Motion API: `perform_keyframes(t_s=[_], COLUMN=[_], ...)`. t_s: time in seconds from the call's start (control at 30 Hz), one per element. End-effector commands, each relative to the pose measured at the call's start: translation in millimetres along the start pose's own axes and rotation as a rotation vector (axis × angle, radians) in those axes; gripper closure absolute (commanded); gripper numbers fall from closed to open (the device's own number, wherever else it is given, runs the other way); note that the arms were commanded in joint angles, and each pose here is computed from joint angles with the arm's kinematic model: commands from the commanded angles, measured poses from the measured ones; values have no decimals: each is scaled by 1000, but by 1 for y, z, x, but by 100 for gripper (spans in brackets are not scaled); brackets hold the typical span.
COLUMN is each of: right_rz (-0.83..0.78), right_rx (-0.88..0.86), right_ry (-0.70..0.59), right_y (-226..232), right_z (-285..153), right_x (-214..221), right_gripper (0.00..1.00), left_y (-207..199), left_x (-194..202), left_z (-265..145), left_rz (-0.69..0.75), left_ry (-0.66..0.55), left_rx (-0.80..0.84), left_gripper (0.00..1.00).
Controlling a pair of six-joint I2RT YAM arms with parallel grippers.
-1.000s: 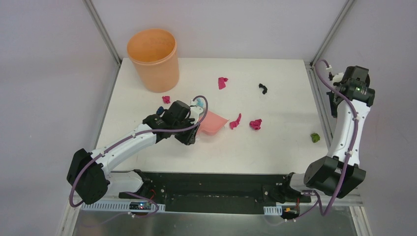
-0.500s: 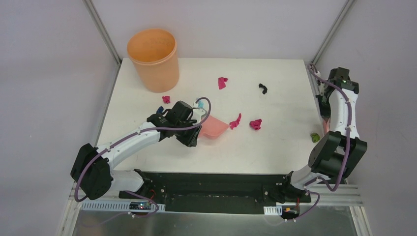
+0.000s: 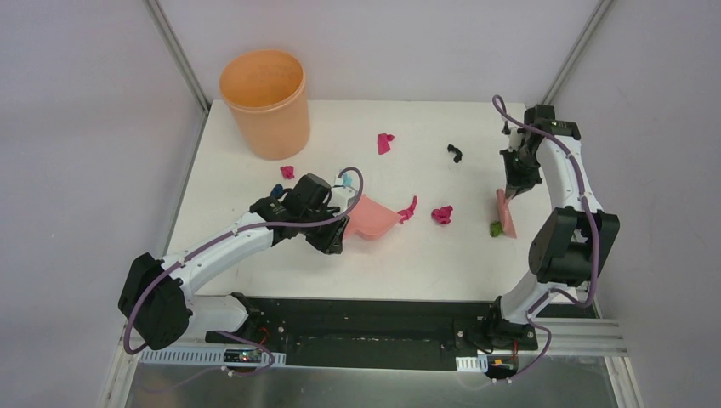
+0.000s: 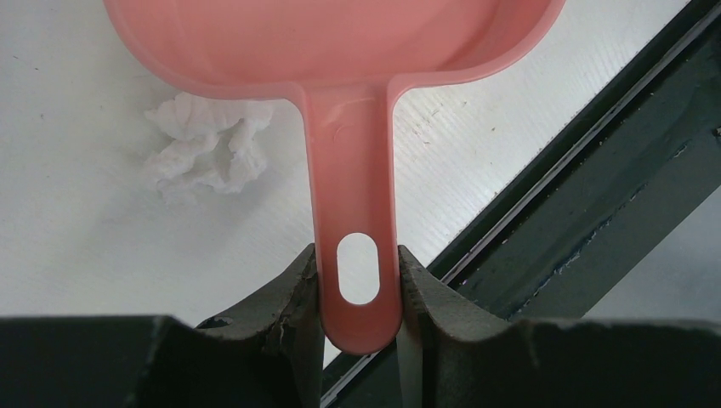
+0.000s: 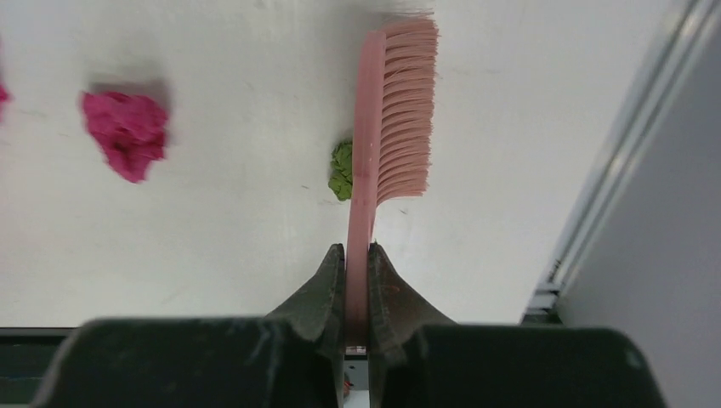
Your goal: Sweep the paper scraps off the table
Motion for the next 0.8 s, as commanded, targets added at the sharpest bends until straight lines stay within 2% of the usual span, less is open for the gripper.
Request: perform_keyframes(t_s=[0.0,0.2,0.33,0.43,0.6,0.77], right_rz=[108,176,150,122,41,-174], right_rx=[-340,-463,-444,-354,-182,100], right_ry=[-87,-92,-178,-287,-334,-375], right_y=[31,40,36,27,7,-10], right_z=[3,3,-13,-36,-54,-58], right_x=[-32,-44,-50,-59,-80,-123], right_gripper=[100,100,100,100,100,100], left_y=[-6,-10,-9,-8,-7,-4], left_x=[-13,-13,-13,-13,-13,-13], left_z=[-9,-13,-10,-7,-5,-1], left_rz=[38,39,40,32,35,30], left_ry=[-72,-101,-76,-59,-52,-28], left_rx=[41,82,66,68,59,33], left_gripper=[100,100,100,100,100,100])
Point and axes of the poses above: each gripper's point midway between its finger pads, its own z axis out along the fingers, its own y axis along the line the jaws close on, x = y × z, the point moved 10 cm from there along -z, back along the fingers, and after that the axes turned 9 degrees about -z, right-handed, at the moved point
